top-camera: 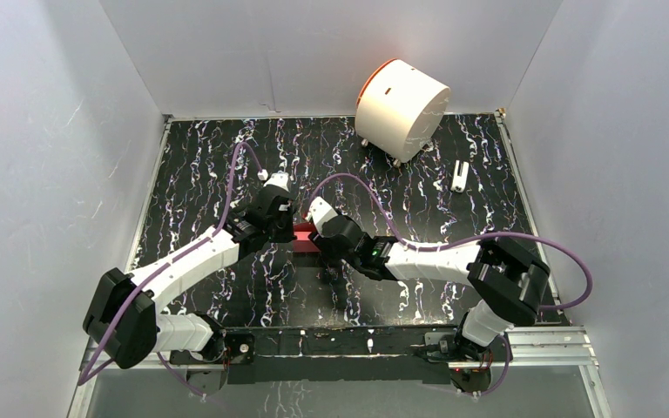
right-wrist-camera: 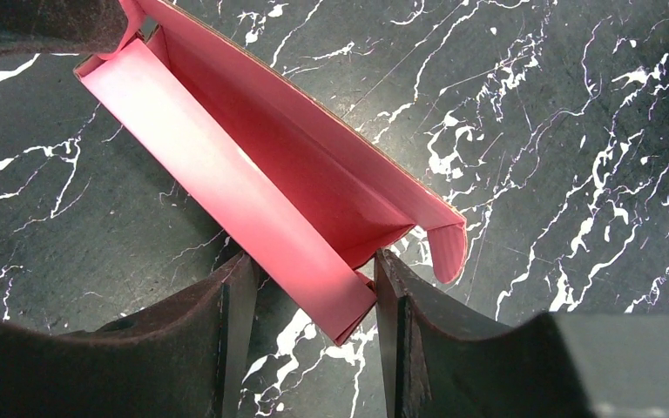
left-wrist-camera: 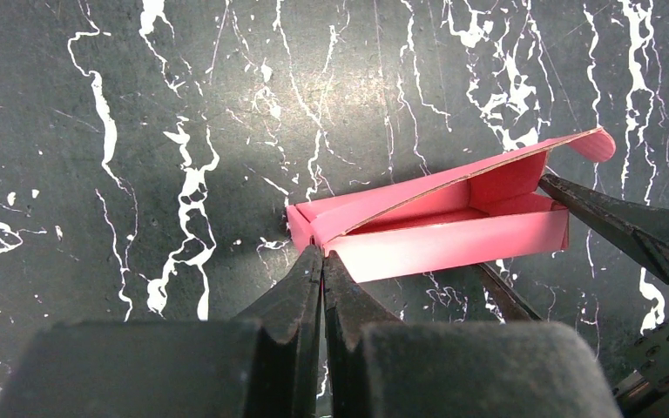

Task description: Fold the paper box

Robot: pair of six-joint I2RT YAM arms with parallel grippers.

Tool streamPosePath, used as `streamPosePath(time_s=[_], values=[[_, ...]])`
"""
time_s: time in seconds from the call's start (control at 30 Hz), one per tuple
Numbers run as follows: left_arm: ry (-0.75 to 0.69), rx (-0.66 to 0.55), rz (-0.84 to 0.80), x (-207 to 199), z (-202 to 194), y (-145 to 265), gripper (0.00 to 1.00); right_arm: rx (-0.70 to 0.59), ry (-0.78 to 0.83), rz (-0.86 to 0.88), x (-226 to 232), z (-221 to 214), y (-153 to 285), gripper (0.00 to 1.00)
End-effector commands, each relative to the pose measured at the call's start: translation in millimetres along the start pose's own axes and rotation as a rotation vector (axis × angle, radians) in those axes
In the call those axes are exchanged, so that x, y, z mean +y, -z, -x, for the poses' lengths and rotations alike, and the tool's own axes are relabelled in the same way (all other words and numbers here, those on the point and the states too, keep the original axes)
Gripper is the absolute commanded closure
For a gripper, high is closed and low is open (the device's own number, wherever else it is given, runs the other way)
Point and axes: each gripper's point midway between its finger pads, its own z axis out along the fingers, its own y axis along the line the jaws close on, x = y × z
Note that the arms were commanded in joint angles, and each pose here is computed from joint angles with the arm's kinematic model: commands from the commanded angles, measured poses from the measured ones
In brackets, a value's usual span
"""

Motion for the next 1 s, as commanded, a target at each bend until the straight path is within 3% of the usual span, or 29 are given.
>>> streamPosePath(time_s=[0.0, 0.7, 0.97], values=[[-0.057, 0.128, 0.05, 9.8, -31.5, 4.5, 1.0, -0.123, -0.111, 0.036, 11.8, 42.4, -5.6, 0.51], [-0.106, 0.133, 0.091, 9.3, -25.5, 8.0, 1.0, -0.11, -0.108, 0.047, 15.7, 39.9, -9.6, 0.5], [-0.098, 0.158, 0.121, 16.3, -37.0, 2.6, 1.0, -0.143, -0.114, 0.085, 16.0, 56.6, 4.7, 0.39]])
